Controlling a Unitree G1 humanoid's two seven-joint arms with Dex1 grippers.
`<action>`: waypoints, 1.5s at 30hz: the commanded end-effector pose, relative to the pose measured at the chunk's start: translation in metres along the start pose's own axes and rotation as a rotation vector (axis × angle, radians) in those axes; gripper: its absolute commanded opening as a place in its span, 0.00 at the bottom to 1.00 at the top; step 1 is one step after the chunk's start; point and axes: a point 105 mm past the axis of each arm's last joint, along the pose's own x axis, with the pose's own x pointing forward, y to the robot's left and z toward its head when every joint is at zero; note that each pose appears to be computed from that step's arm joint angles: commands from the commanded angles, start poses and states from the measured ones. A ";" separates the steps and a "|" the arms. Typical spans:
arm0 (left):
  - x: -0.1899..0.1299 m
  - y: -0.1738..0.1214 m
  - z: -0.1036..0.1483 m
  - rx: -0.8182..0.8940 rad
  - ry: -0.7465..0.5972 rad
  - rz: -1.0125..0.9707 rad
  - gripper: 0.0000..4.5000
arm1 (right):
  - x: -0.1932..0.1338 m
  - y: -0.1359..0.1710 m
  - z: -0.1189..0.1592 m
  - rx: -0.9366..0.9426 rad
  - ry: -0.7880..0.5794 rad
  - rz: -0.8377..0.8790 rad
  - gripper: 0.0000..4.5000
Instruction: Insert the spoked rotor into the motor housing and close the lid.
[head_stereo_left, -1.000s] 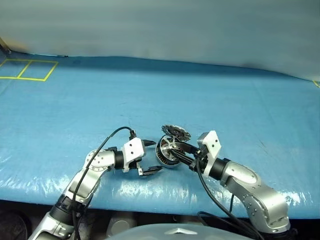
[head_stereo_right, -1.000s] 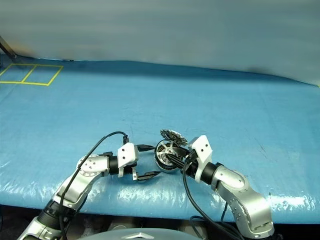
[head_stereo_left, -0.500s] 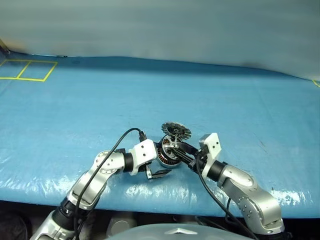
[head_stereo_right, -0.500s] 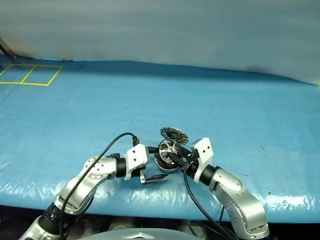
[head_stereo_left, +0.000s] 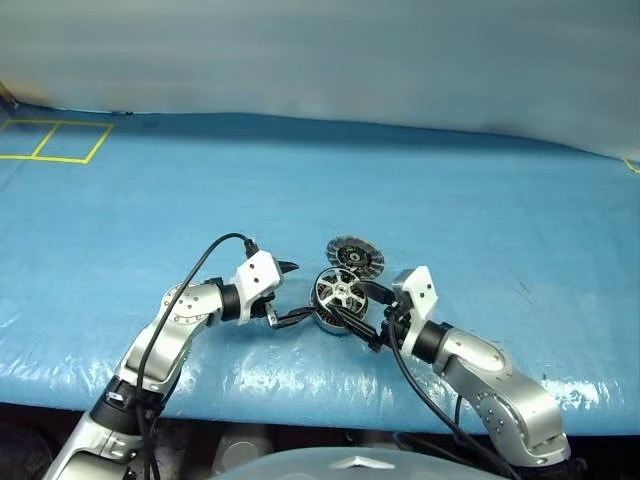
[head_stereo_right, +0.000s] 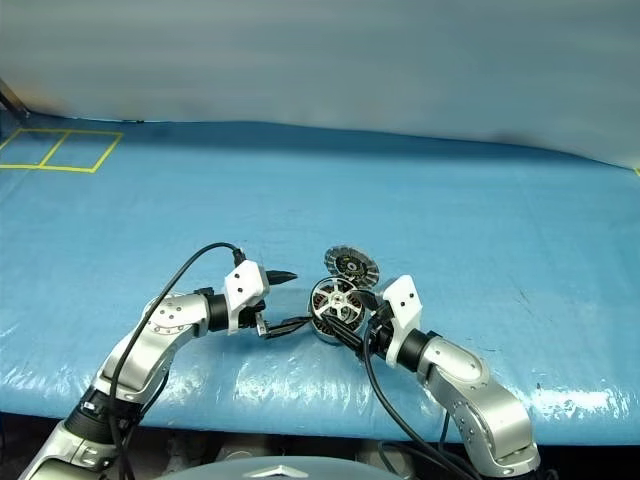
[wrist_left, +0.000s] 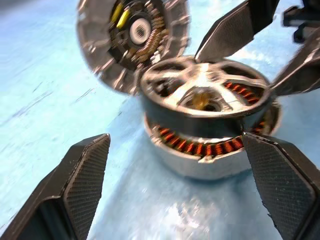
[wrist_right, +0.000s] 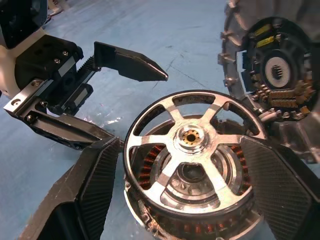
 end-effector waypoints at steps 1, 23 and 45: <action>-0.005 0.003 0.000 0.022 -0.029 0.007 1.00 | 0.000 0.000 0.014 -0.028 -0.054 -0.004 0.87; -0.012 0.013 -0.018 0.000 -0.062 0.027 1.00 | 0.006 0.008 0.006 -0.063 -0.024 0.027 0.35; -0.013 0.030 0.017 -0.116 -0.247 0.123 1.00 | 0.016 -0.010 -0.038 -0.169 0.188 -0.042 0.01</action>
